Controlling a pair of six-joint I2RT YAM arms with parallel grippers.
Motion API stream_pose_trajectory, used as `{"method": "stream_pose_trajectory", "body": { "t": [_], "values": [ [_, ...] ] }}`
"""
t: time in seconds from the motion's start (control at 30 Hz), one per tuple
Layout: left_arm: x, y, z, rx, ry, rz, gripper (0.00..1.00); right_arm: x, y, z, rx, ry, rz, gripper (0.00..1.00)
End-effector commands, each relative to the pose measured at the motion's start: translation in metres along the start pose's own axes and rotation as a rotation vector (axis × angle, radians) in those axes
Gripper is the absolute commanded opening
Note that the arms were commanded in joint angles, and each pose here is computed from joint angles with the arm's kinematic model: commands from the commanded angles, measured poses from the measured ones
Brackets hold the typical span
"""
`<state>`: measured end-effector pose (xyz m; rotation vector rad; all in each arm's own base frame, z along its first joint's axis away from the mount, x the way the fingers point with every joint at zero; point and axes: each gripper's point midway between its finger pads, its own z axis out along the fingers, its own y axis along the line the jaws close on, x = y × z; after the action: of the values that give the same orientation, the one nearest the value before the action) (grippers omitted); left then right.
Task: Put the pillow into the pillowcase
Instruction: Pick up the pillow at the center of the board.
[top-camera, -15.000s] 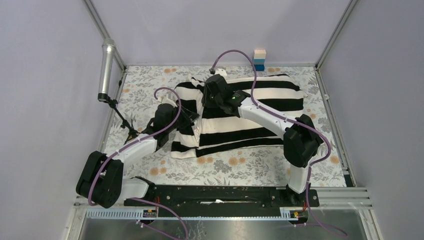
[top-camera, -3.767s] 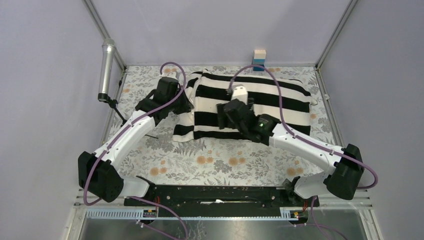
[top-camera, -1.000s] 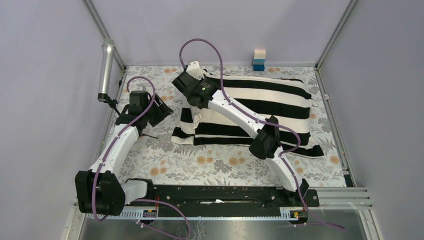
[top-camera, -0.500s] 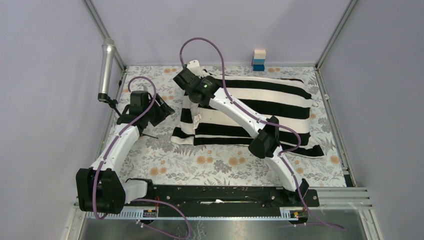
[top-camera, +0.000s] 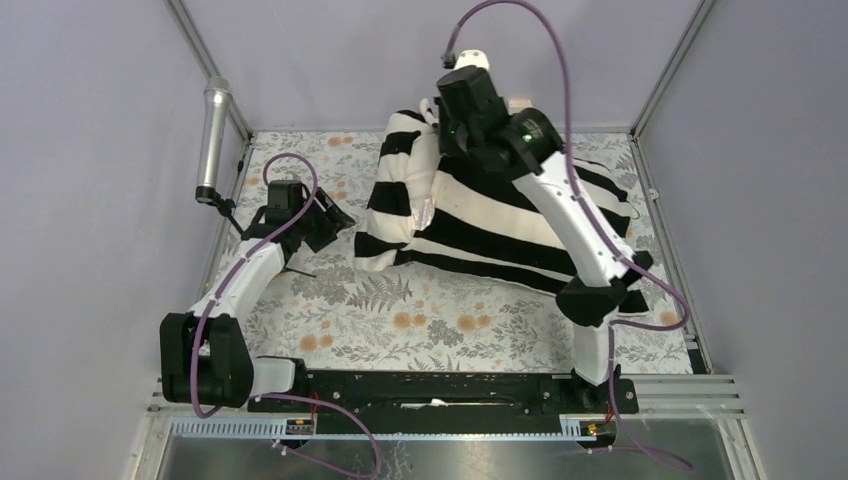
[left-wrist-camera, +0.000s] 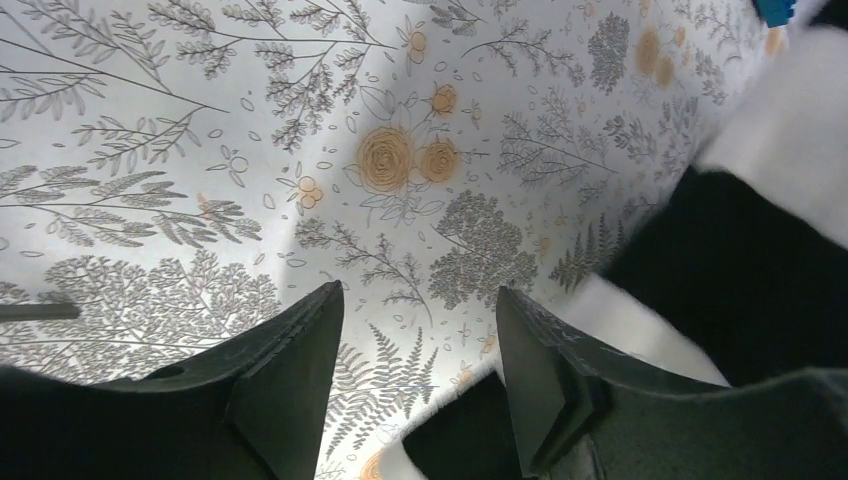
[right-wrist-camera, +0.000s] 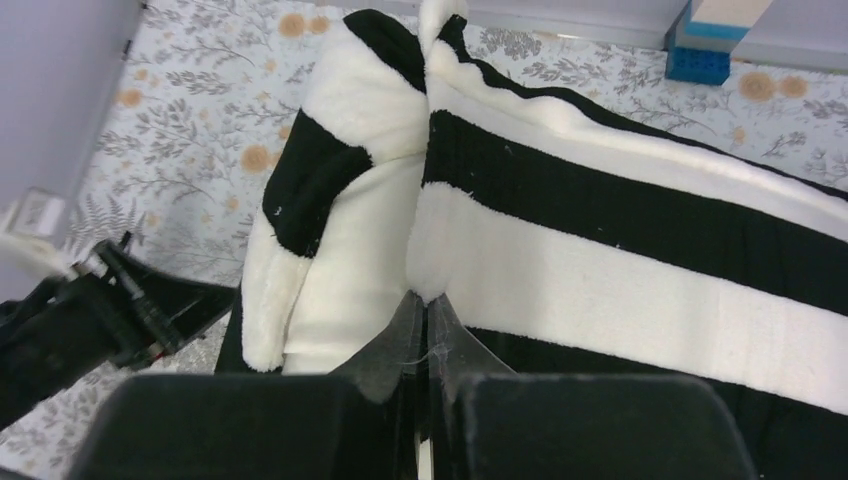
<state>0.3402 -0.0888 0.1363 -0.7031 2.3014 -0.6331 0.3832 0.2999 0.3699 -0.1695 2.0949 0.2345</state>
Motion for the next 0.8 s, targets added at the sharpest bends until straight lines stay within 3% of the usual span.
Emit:
{"method": "stream_pose_trajectory", "body": {
  "t": [0.0,0.2,0.37,0.53,0.77],
  "values": [
    [-0.014,-0.027,0.001,0.113,-0.028,-0.035,0.62,-0.064,0.001,-0.084,-0.16,-0.202,0.091,0.0],
    [-0.004,-0.076,-0.018,0.363,0.074,-0.203,0.64,-0.078,-0.028,-0.118,-0.134,-0.265,0.119,0.0],
    [-0.012,-0.119,-0.068,0.58,0.063,-0.237,0.65,-0.083,-0.054,-0.141,-0.107,-0.302,0.146,0.0],
    [-0.006,-0.135,-0.107,0.738,0.063,-0.317,0.68,-0.092,-0.069,-0.17,-0.121,-0.355,0.188,0.0],
    [0.016,-0.164,-0.147,0.936,0.068,-0.297,0.83,-0.108,-0.074,-0.197,-0.157,-0.423,0.218,0.0]
  ]
}}
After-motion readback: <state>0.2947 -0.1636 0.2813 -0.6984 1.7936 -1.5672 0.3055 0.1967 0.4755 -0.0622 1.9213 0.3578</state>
